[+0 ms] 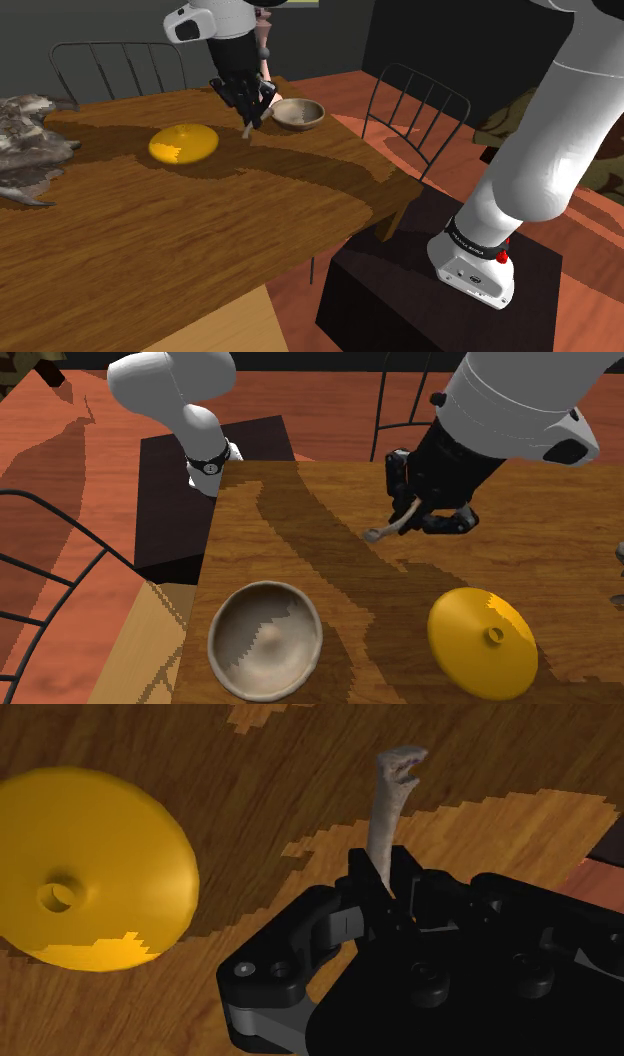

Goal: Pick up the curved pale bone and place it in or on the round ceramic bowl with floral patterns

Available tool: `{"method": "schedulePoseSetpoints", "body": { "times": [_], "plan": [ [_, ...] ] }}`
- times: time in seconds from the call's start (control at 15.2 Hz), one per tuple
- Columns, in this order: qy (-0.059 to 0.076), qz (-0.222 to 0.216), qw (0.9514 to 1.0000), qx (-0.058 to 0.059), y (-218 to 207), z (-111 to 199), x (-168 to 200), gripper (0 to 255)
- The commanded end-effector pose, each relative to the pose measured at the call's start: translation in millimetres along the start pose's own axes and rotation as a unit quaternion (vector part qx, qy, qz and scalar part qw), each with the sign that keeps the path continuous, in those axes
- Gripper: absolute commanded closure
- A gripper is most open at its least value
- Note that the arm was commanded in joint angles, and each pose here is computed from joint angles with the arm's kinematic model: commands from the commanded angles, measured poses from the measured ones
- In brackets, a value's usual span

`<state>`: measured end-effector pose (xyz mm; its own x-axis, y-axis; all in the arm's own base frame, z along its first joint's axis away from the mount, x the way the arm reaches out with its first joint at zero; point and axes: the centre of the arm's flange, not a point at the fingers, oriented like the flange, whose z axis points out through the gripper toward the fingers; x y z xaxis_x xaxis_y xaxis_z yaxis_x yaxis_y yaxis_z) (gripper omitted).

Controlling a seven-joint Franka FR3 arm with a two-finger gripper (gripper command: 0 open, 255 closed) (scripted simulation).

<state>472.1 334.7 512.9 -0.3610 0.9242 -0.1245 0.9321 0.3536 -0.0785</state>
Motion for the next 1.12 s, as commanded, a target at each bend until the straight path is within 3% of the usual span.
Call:
{"method": "schedulePoseSetpoints", "body": {
  "times": [0.0, 1.06],
  "plan": [
    [0.0, -0.001, 1.0, 0.0, 2.1, 3.6, -24.8, 255],
    [0.0, -0.001, 1.0, 0.0, 10.4, 26.2, -235.0, 255]
  ]
}}
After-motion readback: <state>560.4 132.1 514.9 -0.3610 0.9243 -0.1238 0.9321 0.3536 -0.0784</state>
